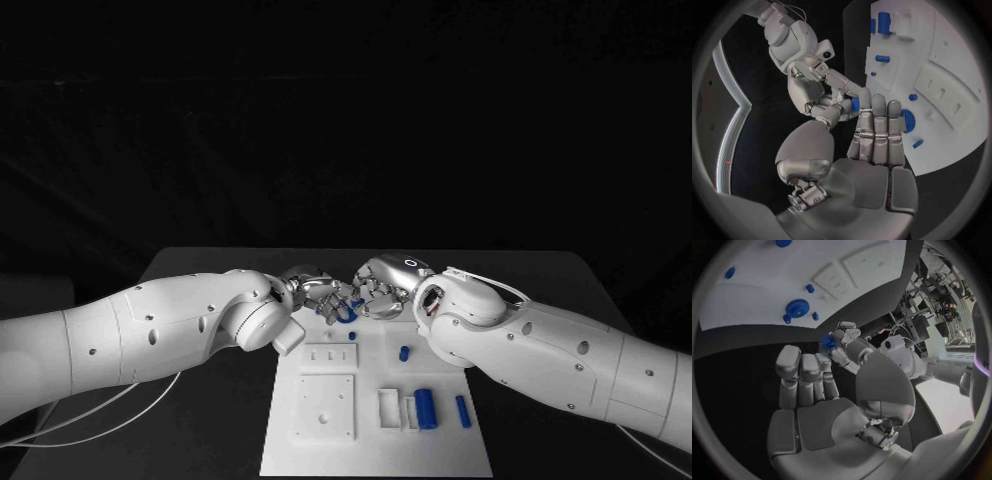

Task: Assemble the parts on the task board

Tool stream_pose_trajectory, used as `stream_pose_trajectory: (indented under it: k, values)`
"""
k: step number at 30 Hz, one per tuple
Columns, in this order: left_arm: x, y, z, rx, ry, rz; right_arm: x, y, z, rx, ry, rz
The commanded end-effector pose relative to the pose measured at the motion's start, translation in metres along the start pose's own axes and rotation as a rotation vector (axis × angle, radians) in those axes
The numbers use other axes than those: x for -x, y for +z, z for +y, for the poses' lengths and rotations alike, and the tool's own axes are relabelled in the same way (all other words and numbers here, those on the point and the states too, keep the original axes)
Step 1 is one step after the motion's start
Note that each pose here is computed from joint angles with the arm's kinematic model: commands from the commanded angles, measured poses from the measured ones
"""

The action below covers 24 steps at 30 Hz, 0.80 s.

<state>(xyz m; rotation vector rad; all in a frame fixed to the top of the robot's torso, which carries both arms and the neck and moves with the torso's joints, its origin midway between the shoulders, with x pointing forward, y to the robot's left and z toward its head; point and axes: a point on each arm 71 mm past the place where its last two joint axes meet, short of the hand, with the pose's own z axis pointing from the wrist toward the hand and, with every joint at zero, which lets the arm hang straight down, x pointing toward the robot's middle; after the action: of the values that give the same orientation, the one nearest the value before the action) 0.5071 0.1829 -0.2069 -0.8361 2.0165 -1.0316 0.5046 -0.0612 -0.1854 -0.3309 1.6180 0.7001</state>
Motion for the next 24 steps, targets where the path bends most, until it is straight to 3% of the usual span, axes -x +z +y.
stream_pose_trajectory:
  k: [1,24]
  values:
    - [-0.0060,-0.0003,-0.0074,-0.040,0.037,0.044,-0.0052,-0.0006,-0.0007,0.002,-0.007,0.033]
    - [-0.0048,-0.0002,-0.0052,-0.024,0.065,0.049,-0.0063,0.0003,-0.0060,-0.002,0.016,0.037]
